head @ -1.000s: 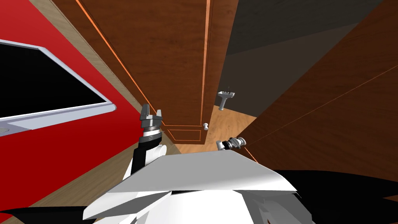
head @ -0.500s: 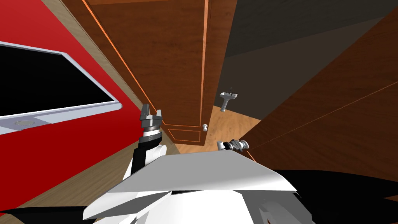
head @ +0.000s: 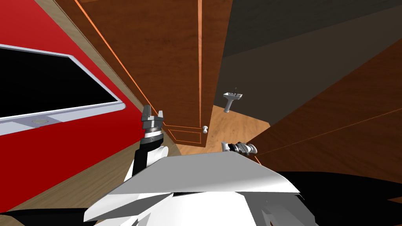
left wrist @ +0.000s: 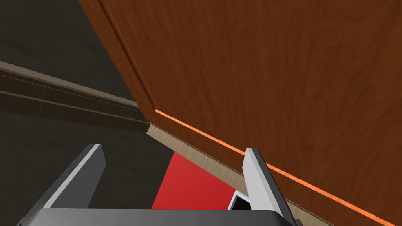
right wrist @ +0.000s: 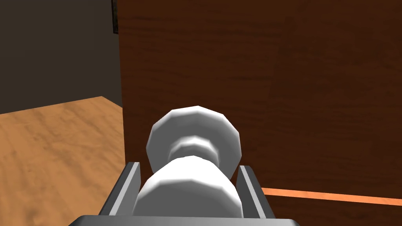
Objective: Push the door open
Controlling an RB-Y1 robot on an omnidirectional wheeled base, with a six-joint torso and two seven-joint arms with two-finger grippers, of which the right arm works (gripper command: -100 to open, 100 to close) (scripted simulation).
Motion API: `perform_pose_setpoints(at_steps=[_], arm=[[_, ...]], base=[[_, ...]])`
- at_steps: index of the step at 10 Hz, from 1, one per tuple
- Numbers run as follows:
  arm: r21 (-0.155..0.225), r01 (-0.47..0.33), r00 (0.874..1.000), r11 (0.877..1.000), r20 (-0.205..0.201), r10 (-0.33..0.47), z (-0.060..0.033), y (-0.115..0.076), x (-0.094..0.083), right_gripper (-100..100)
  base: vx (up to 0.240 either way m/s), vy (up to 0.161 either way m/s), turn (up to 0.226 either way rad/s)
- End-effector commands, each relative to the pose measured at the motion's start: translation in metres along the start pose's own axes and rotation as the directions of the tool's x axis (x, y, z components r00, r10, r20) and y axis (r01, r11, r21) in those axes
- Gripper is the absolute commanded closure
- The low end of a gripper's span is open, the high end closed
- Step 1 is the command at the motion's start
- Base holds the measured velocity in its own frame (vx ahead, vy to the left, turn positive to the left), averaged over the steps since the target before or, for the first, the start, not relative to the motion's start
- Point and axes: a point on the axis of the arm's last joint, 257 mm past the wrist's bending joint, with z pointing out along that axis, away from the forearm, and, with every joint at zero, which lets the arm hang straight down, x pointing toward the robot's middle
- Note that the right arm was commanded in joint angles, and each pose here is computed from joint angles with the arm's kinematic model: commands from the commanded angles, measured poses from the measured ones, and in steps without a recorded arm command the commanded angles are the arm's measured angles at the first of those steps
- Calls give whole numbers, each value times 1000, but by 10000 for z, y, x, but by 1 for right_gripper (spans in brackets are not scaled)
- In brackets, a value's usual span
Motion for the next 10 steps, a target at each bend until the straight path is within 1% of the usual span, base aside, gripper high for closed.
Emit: perform_pose_setpoints(at_steps=[1, 2, 3, 4, 5, 6, 7, 8, 9, 10], arm=[[-81, -12, 1000, 997, -23, 11, 115, 233, 69, 100], [-81, -12, 1000, 997, -23, 11, 115, 233, 69, 100], [-121, -13, 1000, 993, -19, 11, 129, 345, 57, 100], [-121, -13, 1000, 993, -19, 11, 129, 345, 57, 100], [-177, -11, 1000, 984, -8, 10, 107, 500, 18, 100], [-207, -8, 1000, 978, 3, 9, 70, 588, -18, 100], [-242, -2, 1000, 970, 21, 8, 1, 689, -74, 100], [-217, 1, 1000, 976, 21, 4, 9, 640, -88, 100], [-289, -4, 1000, 957, 6, 6, 96, 840, -42, 100], [-316, -6, 1000, 949, 3, 7, 116, 912, -32, 100]], base=[[23, -176, 210], [20, -140, 58], [14, -141, 89], [21, -105, 64], [33, -127, 136], [29, -169, 157], [20, -186, 168], [4, -82, 33], [-49, -141, 112], [-26, -237, 137]])
